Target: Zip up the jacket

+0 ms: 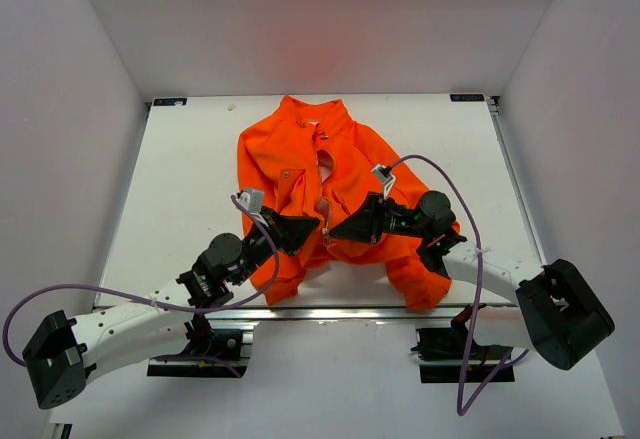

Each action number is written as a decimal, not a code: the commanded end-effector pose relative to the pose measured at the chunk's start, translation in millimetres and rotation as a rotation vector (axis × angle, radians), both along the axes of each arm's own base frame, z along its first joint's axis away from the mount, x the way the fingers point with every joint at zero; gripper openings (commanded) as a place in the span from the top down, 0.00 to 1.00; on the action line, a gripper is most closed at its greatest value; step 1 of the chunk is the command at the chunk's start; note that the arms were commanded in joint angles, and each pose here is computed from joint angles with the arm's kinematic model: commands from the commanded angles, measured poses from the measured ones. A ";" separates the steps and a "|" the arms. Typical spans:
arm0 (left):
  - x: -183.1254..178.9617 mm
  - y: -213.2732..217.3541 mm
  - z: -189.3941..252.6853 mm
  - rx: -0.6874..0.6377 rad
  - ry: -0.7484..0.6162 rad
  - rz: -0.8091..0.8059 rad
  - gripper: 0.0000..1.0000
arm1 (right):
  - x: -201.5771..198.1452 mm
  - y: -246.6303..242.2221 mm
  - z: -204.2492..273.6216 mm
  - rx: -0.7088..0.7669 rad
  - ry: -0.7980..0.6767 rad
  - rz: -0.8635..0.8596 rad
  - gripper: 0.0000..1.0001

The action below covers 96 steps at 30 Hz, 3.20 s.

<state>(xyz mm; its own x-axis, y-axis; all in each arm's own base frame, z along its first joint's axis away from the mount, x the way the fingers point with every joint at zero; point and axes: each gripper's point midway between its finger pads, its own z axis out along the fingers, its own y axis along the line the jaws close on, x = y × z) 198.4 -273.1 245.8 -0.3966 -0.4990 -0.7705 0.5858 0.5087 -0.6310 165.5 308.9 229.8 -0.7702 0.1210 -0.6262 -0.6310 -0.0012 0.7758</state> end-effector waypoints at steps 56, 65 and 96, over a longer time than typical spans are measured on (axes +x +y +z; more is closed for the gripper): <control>-11.0 -6.8 -4.5 0.034 -0.018 -0.068 1.00 | 25.4 2.4 27.9 -0.027 0.029 -0.124 1.00; -23.9 -15.0 1.0 0.046 -0.063 -0.154 1.00 | 31.4 0.5 13.7 -0.103 0.064 -0.162 1.00; -58.6 -24.7 -75.6 0.311 0.104 -0.376 1.00 | 26.0 -6.6 -15.1 -0.251 0.102 -0.131 1.00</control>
<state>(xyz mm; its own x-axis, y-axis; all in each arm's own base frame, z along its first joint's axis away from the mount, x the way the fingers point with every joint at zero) 170.8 -288.0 191.6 -0.4854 -0.1733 -0.8570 0.6912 0.5242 -0.4975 171.2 299.6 193.2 -0.8734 0.0402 -0.4854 -0.4594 0.2632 0.8483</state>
